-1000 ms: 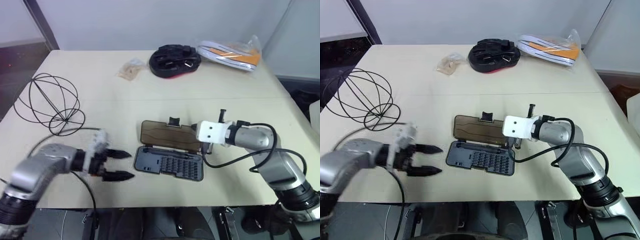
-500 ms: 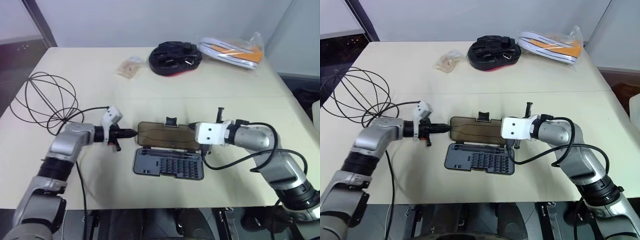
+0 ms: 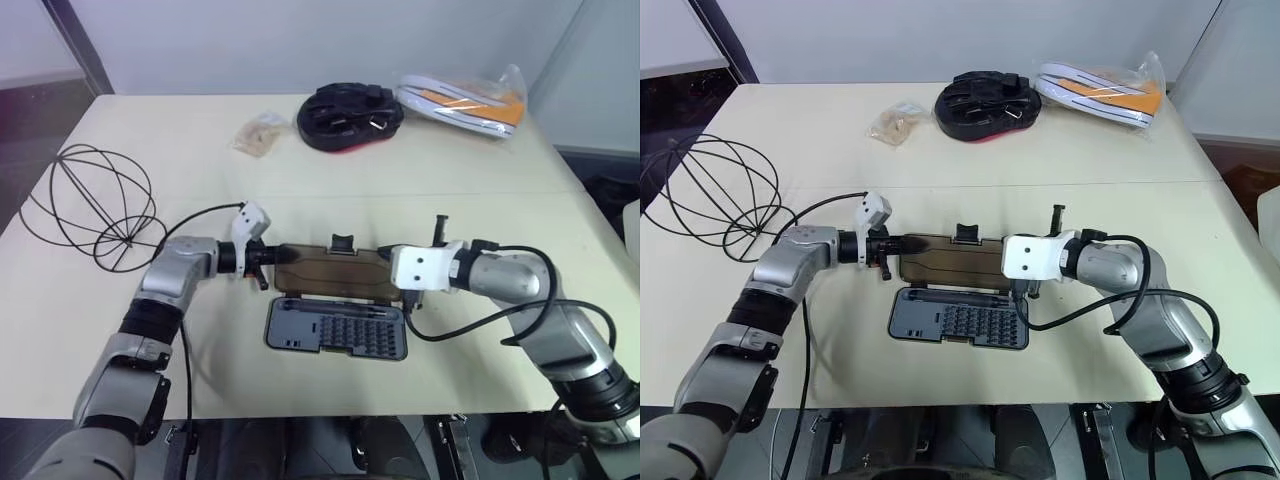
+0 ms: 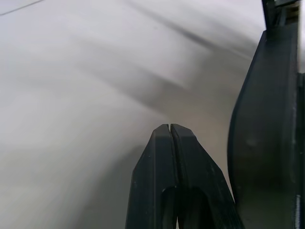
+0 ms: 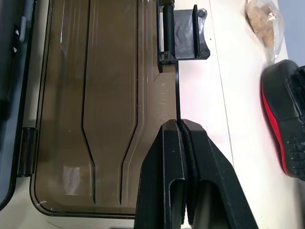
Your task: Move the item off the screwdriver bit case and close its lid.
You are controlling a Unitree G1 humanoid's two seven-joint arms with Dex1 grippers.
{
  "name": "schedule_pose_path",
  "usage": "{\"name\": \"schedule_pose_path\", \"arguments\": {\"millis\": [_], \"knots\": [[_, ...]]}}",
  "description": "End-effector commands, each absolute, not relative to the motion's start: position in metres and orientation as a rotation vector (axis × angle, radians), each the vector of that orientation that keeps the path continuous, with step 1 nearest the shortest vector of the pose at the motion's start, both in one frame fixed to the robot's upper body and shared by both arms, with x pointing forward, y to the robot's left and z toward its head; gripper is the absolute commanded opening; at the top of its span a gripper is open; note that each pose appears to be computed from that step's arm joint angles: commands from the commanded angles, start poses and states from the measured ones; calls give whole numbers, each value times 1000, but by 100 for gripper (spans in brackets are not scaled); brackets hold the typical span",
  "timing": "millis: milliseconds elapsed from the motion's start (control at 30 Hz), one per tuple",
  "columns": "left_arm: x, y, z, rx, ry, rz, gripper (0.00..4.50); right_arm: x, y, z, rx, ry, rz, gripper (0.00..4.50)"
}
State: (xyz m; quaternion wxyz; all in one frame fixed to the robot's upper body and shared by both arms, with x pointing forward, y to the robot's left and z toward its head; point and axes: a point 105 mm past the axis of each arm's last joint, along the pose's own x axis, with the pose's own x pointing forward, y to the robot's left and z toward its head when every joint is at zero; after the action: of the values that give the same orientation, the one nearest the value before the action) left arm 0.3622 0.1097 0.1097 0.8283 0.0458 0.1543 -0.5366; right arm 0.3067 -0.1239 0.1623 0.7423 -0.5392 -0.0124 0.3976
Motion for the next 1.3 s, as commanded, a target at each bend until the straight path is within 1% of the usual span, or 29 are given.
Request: {"name": "schedule_pose_path", "arguments": {"millis": [33, 100, 267, 300, 333, 367, 467, 533, 567, 600, 767, 833, 933, 1067, 1300], "knots": [[360, 105, 126, 88, 270, -1171, 0, 302, -123, 180, -1194, -94, 841, 27], [361, 105, 126, 91, 272, -1173, 0, 302, -123, 183, -1186, -101, 835, 87], [361, 105, 125, 97, 276, -1181, 0, 295, -122, 193, -1163, -120, 841, 336], [361, 105, 125, 97, 277, -1183, 0, 294, -122, 194, -1156, -122, 842, 394], [361, 105, 124, 99, 277, -1186, 0, 292, -121, 196, -1138, -118, 854, 440], [361, 104, 125, 104, 274, -1192, 0, 286, -121, 201, -1084, -112, 876, 447], [362, 101, 126, 108, 267, -1204, 0, 272, -124, 213, -957, -88, 924, 447], [362, 98, 133, 113, 240, -1228, 0, 245, -138, 225, -796, -44, 1022, 447], [362, 97, 137, 118, 225, -1240, 0, 233, -148, 227, -723, 4, 1060, 447], [363, 96, 141, 118, 212, -1249, 0, 223, -155, 228, -681, 40, 1088, 447], [361, 97, 158, 118, 169, -1284, 0, 197, -175, 222, -501, 184, 1133, 447], [355, 97, 164, 124, 160, -1318, 0, 195, -180, 218, -461, 215, 1112, 447], [339, 94, 165, 142, 181, -1392, 0, 192, -185, 209, -413, 247, 1097, 447], [320, 97, 155, 178, 227, -1449, 0, 185, -188, 208, -339, 250, 1106, 447], [294, 113, 142, 309, 279, -1502, 0, 189, -204, 208, -309, 259, 1039, 447]]}}
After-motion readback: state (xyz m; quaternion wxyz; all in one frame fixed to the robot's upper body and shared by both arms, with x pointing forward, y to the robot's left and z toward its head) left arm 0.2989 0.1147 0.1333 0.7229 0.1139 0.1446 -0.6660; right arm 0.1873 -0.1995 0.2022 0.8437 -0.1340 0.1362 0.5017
